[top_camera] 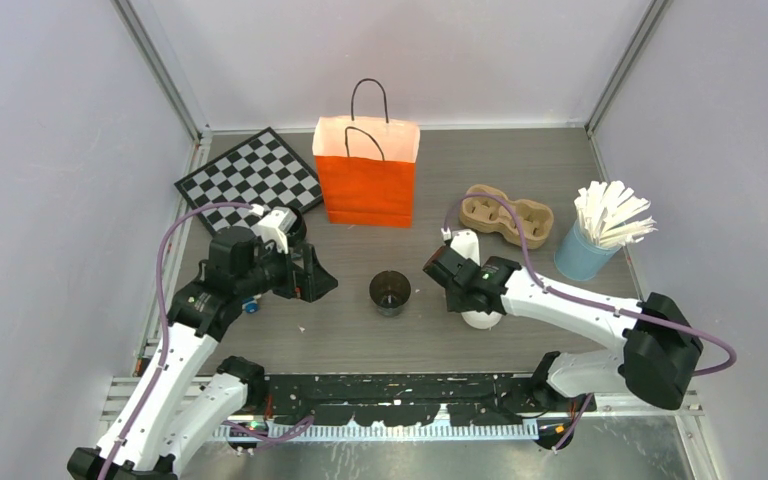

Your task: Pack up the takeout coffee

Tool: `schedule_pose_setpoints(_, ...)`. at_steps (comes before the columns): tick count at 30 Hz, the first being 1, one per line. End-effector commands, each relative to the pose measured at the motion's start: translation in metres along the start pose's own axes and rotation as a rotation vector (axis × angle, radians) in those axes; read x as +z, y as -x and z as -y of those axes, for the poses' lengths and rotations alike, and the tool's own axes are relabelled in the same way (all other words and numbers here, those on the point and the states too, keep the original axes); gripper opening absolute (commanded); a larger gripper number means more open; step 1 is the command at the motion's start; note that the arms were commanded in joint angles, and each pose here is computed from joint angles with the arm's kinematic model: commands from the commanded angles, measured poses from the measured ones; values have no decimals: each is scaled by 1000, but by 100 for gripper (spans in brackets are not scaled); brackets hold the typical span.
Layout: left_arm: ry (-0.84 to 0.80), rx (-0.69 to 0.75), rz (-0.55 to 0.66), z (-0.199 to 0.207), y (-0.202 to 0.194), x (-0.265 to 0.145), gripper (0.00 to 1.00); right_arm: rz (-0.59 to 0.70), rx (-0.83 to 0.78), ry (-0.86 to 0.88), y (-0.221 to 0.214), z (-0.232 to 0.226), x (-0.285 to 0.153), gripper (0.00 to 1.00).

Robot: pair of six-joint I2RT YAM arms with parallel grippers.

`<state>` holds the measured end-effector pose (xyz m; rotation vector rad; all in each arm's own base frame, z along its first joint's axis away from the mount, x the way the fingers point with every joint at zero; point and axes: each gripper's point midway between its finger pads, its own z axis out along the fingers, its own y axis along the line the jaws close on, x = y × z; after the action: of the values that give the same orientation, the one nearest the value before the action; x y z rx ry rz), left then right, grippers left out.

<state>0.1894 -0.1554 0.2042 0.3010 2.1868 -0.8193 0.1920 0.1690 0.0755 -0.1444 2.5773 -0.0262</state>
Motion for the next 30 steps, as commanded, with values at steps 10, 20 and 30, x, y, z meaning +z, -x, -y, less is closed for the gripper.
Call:
schedule_pose_setpoints(10,-25,12,24,7,8,-3,96,57,-7,-70,17,0,1,28)
schedule_pose_setpoints(20,-32,17,23,9,8,-5,98,73,-9,-87,19,1,-1,11)
schedule_pose_setpoints(30,6,12,-1,4,7,-6,100,114,15,-62,30,6,-26,7)
